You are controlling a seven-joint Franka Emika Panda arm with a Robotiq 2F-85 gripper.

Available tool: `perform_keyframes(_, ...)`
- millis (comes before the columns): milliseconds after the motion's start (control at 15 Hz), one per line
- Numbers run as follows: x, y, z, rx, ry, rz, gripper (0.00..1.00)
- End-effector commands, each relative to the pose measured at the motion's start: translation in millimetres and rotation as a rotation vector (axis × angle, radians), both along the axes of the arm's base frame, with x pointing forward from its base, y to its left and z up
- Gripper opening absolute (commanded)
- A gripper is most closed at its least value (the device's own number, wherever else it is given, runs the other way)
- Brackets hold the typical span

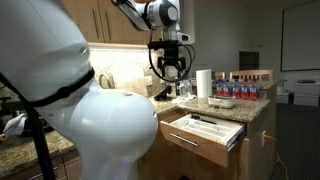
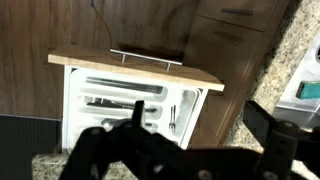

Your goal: Close the drawer

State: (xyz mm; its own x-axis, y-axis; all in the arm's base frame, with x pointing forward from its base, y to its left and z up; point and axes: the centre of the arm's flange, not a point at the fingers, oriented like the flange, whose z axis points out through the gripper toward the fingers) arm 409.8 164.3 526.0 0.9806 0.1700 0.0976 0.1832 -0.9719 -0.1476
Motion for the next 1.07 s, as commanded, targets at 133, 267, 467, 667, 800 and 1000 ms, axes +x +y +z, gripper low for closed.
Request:
perform_keyframes(133, 52.1, 29.3, -92.4, -0.053, 0.206, -0.027, 1.00)
perform_keyframes(267, 65.9, 37.8, -112.4, -0.071, 0.272, -0.011, 1.00)
perform_keyframes(467, 49.4, 27.4, -118.8, -0.049, 0.254, 0.000, 1.00)
perform_keyframes(667, 48.3, 26.8, -111.1, -0.046, 0.239, -0.001, 1.00)
perform_keyframes(800, 47.5, 26.7, -107.8, -0.045, 0.232, 0.000, 1.00)
perform_keyframes(1000, 47.4, 26.7, -107.8, -0.045, 0.232, -0.001, 1.00)
